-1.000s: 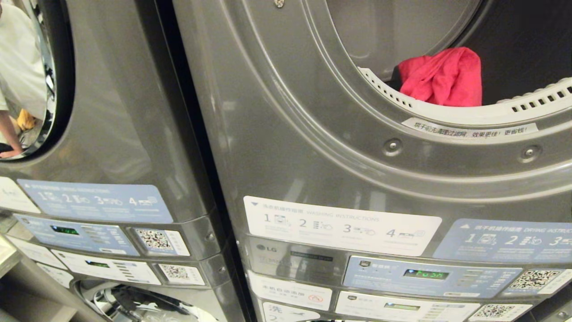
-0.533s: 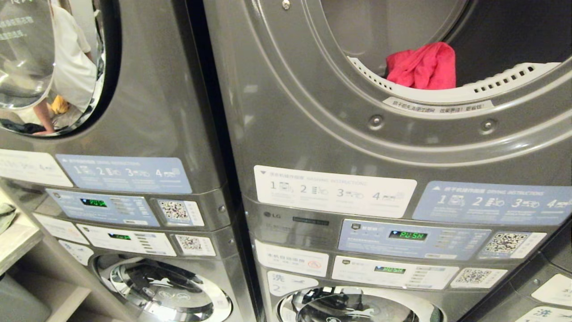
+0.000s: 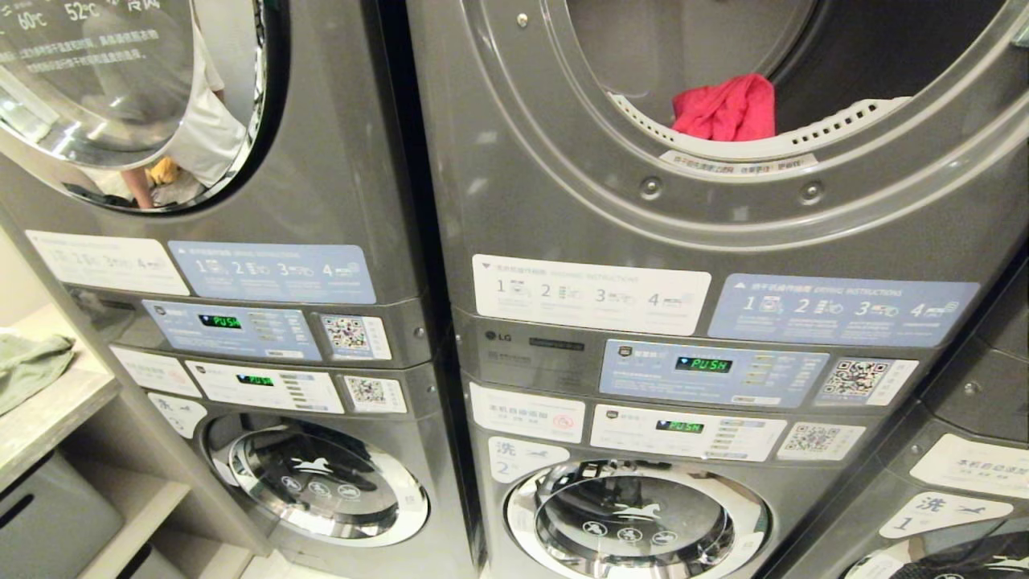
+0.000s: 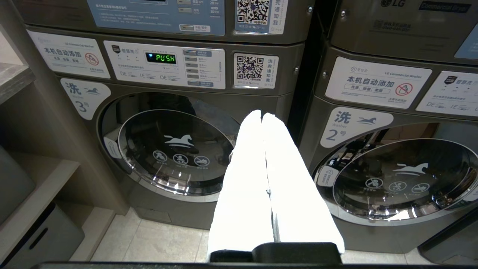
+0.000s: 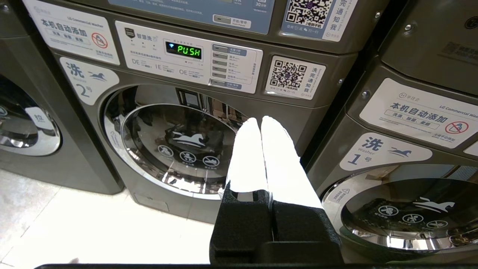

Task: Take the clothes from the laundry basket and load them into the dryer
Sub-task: Close the dryer

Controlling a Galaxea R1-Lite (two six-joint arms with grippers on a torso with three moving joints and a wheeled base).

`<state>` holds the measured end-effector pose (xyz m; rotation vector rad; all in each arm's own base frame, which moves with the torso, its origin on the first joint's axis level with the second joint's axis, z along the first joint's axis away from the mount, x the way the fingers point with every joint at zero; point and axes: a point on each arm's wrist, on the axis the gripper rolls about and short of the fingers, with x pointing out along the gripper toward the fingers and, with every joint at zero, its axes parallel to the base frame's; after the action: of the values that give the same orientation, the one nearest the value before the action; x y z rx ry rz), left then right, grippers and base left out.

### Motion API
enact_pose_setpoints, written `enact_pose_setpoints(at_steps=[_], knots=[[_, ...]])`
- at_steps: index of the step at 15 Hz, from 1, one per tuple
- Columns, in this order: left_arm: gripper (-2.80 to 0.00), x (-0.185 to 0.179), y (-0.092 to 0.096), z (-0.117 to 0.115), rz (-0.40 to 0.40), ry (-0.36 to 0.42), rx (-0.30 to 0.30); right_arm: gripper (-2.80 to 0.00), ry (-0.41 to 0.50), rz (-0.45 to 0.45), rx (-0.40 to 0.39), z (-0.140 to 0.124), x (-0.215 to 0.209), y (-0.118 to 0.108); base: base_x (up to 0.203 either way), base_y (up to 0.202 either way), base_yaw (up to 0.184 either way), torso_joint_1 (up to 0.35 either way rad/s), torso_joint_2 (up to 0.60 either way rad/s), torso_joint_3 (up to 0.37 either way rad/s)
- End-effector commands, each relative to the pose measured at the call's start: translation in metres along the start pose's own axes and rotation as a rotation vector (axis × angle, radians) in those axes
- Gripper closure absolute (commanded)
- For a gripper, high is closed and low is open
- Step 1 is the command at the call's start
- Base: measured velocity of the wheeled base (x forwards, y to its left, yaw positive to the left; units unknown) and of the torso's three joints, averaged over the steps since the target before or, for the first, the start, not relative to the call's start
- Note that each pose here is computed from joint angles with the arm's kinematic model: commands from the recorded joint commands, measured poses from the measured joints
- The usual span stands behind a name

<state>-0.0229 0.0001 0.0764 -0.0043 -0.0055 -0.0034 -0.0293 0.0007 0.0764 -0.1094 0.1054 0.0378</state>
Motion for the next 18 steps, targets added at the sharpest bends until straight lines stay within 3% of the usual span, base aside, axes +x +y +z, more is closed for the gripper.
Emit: enact_pose_setpoints(at_steps=[1,8,18], knots=[[0.00,-0.0001,0.0000,-0.0001,0.000,-0.002,0.000,0.00,0.002,-0.001,0.001,-0.0002,0.0000,0.0000,0.000,0.000,0.000,0.000,0.00,0.000],[0.00,-0.0001,0.0000,0.0000,0.000,-0.001,0.000,0.00,0.001,-0.004,0.008,0.0002,-0.0001,-0.0001,0.001,-0.025,0.003,0.004,0.00,-0.001],[0.00,0.0000,0.0000,0.0000,0.000,-0.001,0.001,0.00,0.001,-0.006,0.051,0.0002,-0.0001,-0.0002,0.000,-0.193,0.000,0.003,0.00,0.003]])
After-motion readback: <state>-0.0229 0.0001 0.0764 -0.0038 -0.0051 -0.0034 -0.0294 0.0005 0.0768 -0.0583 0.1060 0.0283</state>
